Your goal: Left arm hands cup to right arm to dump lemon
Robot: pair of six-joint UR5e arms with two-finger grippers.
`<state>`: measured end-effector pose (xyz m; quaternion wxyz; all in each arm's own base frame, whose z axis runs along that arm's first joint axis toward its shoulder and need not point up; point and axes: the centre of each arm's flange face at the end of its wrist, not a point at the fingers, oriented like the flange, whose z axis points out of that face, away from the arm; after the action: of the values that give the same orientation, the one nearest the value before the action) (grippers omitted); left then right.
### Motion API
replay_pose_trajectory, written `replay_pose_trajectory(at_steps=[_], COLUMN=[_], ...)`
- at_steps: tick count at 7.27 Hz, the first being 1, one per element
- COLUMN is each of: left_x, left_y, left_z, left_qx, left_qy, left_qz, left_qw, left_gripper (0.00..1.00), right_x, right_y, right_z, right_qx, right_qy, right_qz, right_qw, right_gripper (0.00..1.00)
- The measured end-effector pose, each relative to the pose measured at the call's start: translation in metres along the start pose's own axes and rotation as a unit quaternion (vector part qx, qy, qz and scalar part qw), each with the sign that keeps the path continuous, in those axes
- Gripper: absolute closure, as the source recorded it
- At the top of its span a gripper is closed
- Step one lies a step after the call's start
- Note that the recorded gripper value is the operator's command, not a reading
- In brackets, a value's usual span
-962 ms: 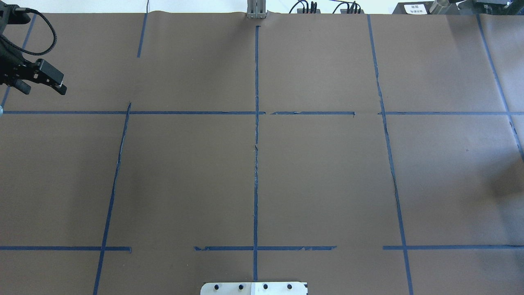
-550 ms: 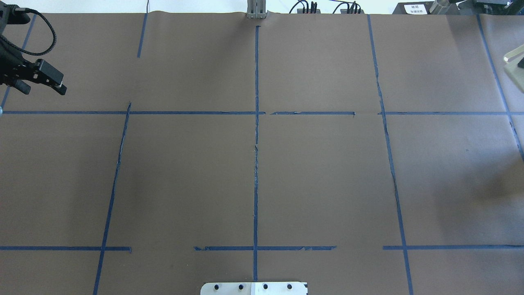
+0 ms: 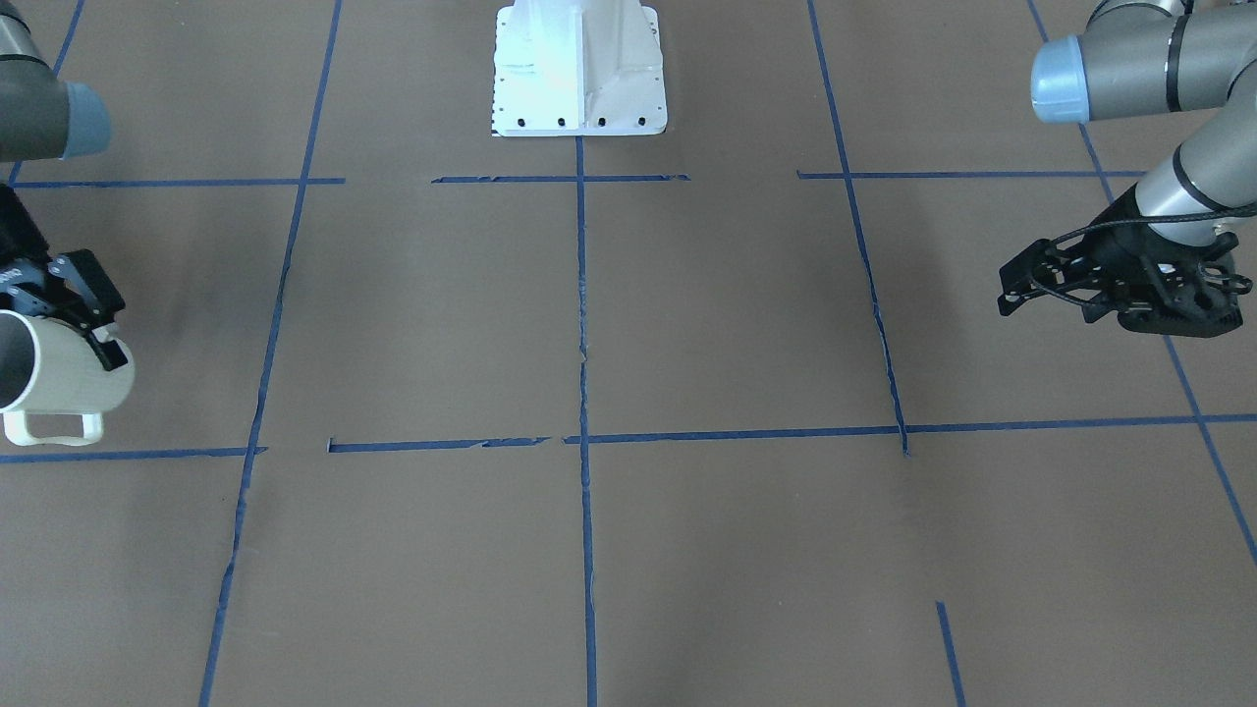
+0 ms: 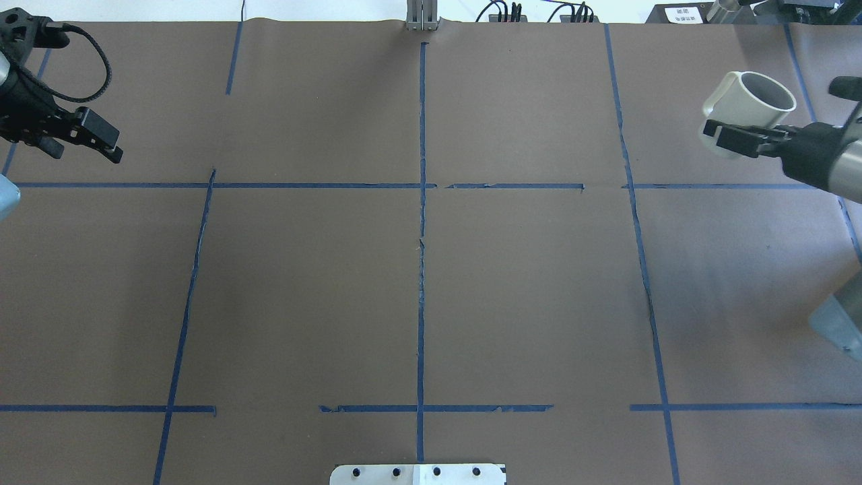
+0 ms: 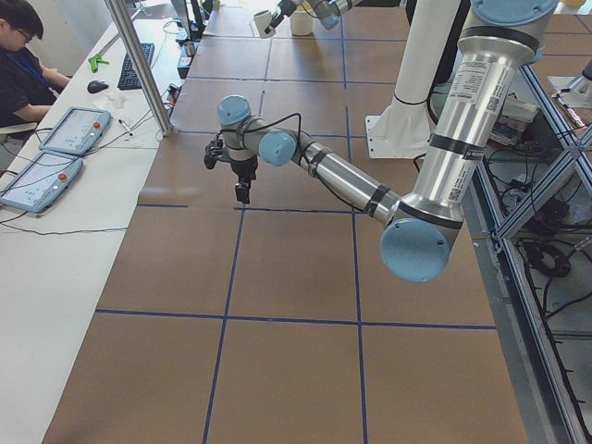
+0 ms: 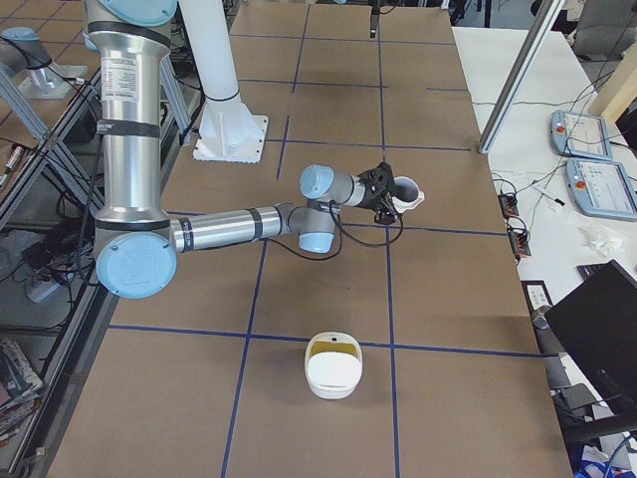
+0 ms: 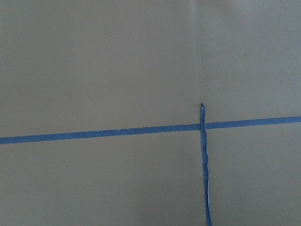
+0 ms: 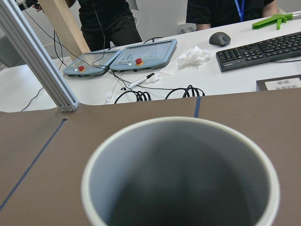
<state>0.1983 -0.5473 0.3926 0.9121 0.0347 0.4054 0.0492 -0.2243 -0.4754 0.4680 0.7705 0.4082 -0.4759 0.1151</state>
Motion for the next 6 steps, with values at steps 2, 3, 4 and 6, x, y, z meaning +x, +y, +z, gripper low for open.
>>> replay_pose_trajectory(at_steps=[2,3,4,6], left_x=[0.036,0.062,0.092,0.149], left_y=[0.001,-0.002,-0.009,-0.022], left_z=[0.005,0.008,0.011,0.008], left_qx=[0.0,-0.001,-0.001,-0.002], left_qy=[0.004,0.01,0.017,0.035], left_qz=[0.01,0.005,-0.013,-0.069], left_qw=[0.9999,0.9999,0.9998,0.997], left_gripper=[0.0,0.0,0.0,0.0], right_x=[-0.085,-0.13,-0.177,-0.262], right_y=[0.025,0.038,0.051,0.07], right_z=[0.055,0.075,0.091,0.109], right_qx=[0.002,-0.002,-0.004,-0.003], right_qy=[0.037,0.047,0.058,0.086], right_qz=[-0.072,-0.101,-0.137,-0.219], right_qw=[0.9967,0.9938,0.9889,0.972], right_gripper=[0.83,0.83,0.83,0.83])
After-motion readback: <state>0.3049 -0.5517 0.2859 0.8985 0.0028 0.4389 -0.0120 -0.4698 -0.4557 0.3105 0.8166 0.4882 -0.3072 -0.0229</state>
